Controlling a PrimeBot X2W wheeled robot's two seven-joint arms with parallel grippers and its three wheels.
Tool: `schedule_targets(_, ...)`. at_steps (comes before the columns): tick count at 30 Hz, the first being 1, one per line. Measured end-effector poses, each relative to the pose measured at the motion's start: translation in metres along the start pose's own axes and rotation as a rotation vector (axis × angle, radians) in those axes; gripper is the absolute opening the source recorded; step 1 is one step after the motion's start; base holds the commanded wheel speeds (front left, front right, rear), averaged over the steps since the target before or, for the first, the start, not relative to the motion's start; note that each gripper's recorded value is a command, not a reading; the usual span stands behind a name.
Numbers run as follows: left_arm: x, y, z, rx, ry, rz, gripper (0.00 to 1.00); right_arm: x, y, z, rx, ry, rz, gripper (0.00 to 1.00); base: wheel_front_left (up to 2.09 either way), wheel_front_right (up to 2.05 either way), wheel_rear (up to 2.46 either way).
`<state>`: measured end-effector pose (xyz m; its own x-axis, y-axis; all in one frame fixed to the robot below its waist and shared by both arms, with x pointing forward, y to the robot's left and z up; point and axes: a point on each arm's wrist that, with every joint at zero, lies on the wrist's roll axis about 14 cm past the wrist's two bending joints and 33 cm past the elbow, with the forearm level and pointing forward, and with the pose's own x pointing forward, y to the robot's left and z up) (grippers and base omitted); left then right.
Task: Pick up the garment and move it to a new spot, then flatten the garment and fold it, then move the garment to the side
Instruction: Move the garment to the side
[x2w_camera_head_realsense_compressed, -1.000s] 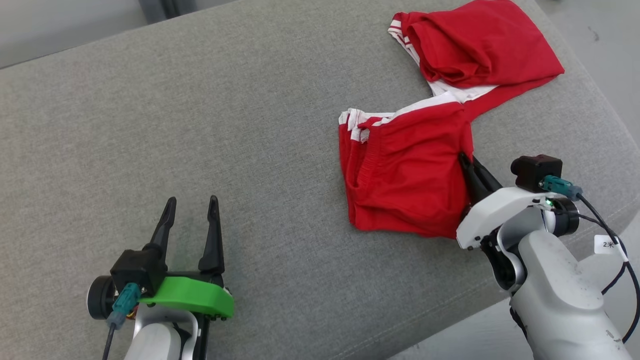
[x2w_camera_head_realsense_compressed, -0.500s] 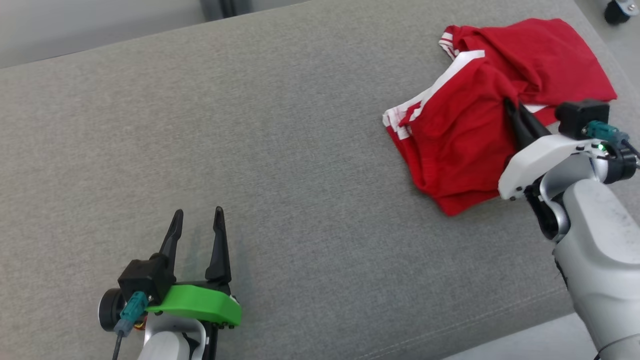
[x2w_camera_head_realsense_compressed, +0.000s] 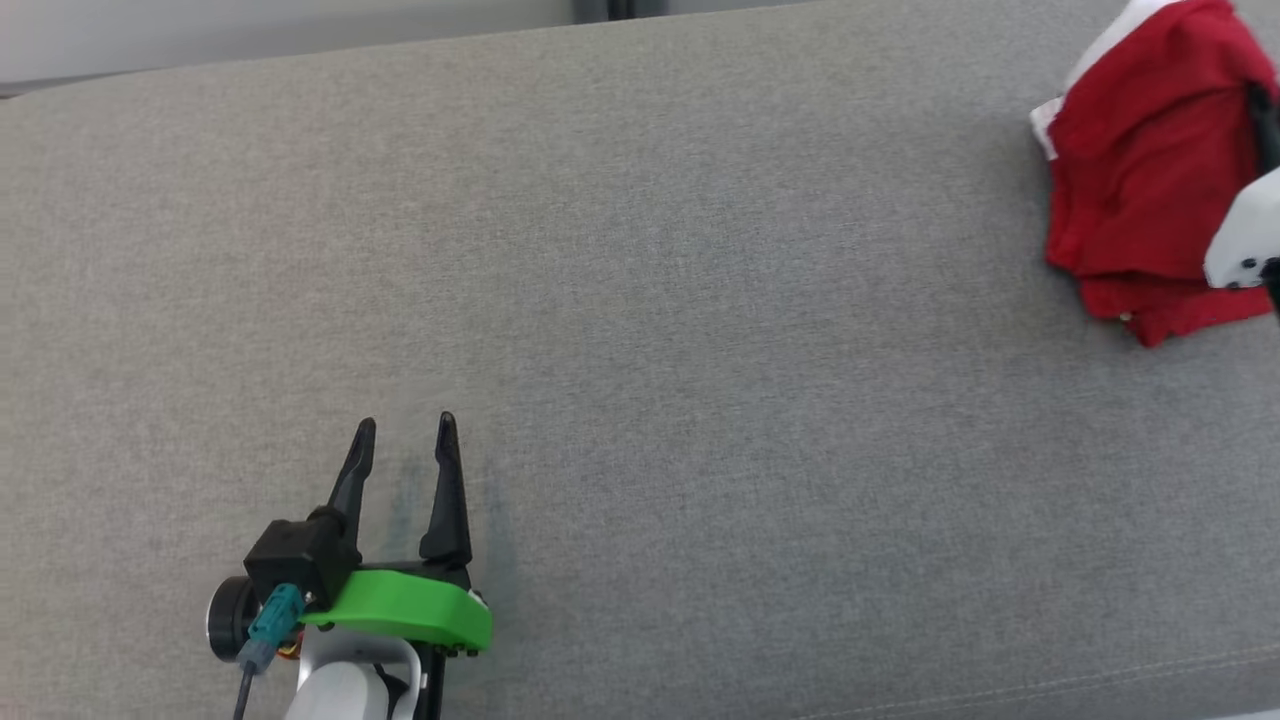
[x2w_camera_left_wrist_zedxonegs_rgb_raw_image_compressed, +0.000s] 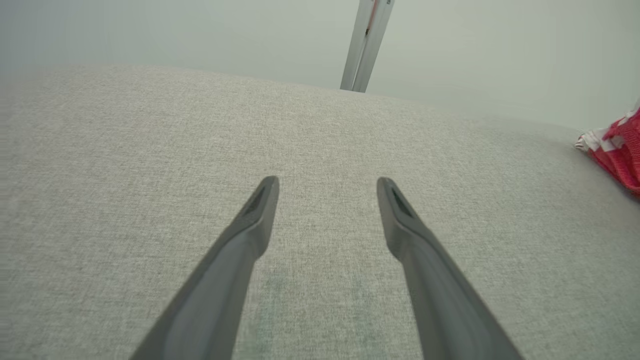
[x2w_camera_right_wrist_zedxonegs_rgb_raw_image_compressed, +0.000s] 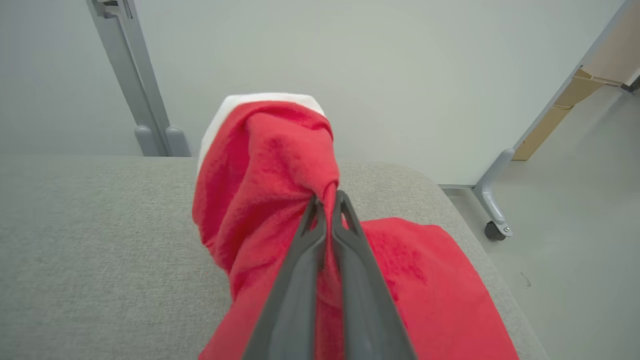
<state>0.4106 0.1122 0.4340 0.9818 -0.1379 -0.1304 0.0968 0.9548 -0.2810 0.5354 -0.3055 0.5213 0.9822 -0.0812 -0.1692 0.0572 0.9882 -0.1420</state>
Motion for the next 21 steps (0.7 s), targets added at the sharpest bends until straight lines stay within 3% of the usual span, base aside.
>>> schedule_targets(8, -0.003, 0.013, -0.006, 0.004, 0.017, 0.034, 1.0, 0.013, -0.062, -0.02, -0.041, 0.105, -0.139, 0.0, 0.0, 0.0, 0.0)
schedule_targets(17, 0.004, 0.014, -0.018, 0.018, 0.047, 0.026, 1.0, 0.018, -0.083, -0.055, -0.087, 0.185, -0.193, 0.01, 0.0, 0.0, 0.0)
schedule_targets(18, 0.005, 0.013, -0.019, 0.02, 0.05, 0.022, 1.0, 0.018, -0.087, -0.055, -0.087, 0.172, -0.207, 0.35, 0.0, 0.0, 0.0)
schedule_targets(19, 0.006, 0.013, -0.02, 0.022, 0.054, 0.02, 1.0, 0.019, -0.089, -0.053, -0.098, 0.159, -0.214, 1.0, 0.0, 0.0, 0.0)
schedule_targets(21, 0.007, 0.012, -0.024, 0.024, 0.064, 0.015, 1.0, 0.02, -0.097, -0.05, -0.131, 0.128, -0.236, 1.0, 0.0, 0.0, 0.0)
